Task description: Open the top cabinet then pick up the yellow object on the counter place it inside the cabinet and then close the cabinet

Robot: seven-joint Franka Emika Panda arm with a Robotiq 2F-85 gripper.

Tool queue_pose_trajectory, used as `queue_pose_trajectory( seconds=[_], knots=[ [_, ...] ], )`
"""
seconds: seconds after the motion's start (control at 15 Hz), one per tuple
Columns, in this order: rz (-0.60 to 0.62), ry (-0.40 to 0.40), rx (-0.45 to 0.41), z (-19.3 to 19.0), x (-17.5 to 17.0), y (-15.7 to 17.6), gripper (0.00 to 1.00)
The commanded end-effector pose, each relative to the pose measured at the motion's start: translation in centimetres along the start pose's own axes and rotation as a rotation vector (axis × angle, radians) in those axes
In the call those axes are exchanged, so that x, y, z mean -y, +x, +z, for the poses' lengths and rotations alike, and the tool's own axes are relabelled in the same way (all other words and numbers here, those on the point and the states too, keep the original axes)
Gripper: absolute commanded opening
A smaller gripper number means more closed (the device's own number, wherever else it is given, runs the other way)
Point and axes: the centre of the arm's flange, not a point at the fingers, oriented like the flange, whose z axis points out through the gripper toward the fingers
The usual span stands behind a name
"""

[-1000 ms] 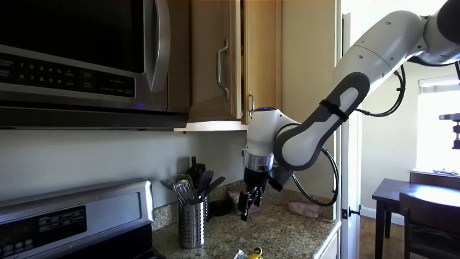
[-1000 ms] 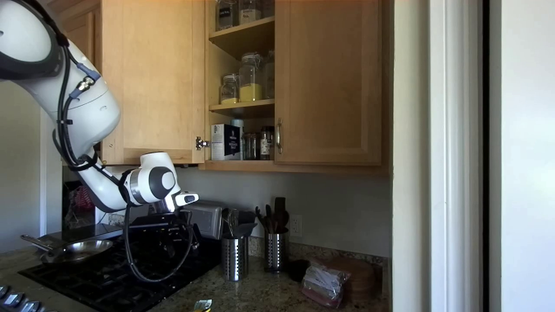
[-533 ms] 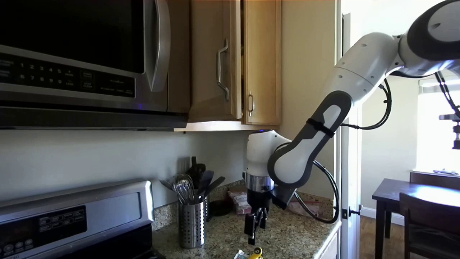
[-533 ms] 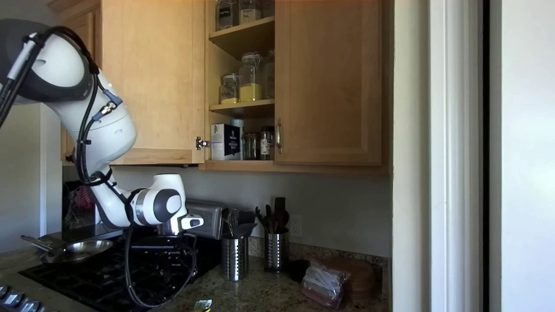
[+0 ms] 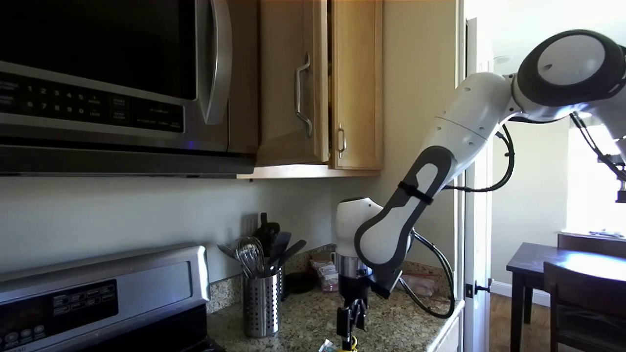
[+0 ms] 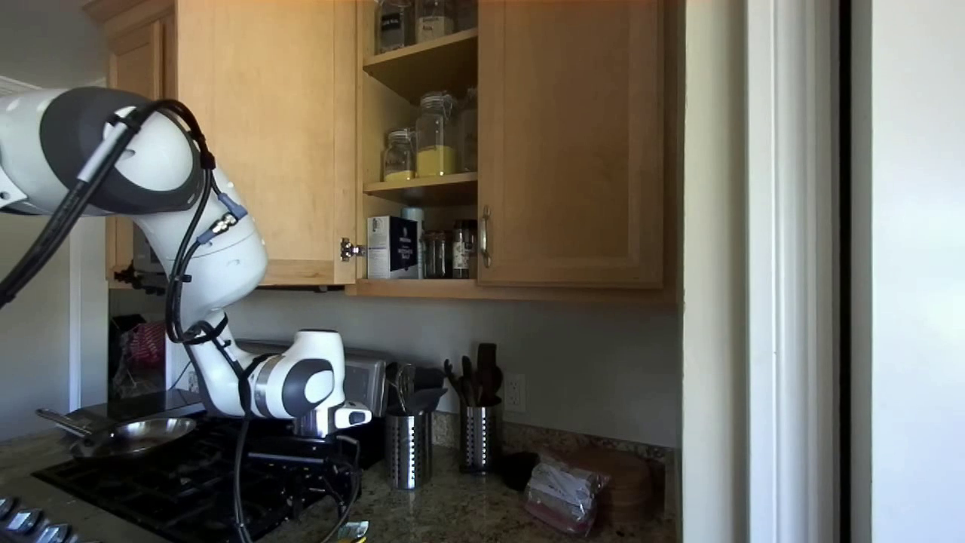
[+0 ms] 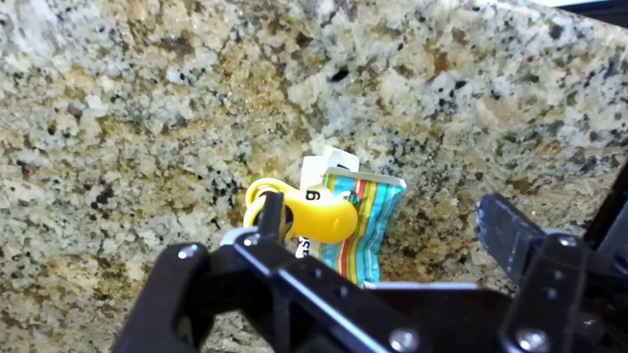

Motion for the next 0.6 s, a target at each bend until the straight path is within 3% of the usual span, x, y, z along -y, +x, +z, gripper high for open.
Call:
queue_pose_trajectory(
  seconds=[0.0,0.33,0.53],
  knots=[
    [0.006,0.015,-0.004,1.5,-2.1,0.6,1.0],
    [-0.018,0.039,-0.018,3.1,-2.5,2.0,1.0],
    [-0.074,0.016,-0.062,2.8,-2.2,3.1,1.0]
  ],
)
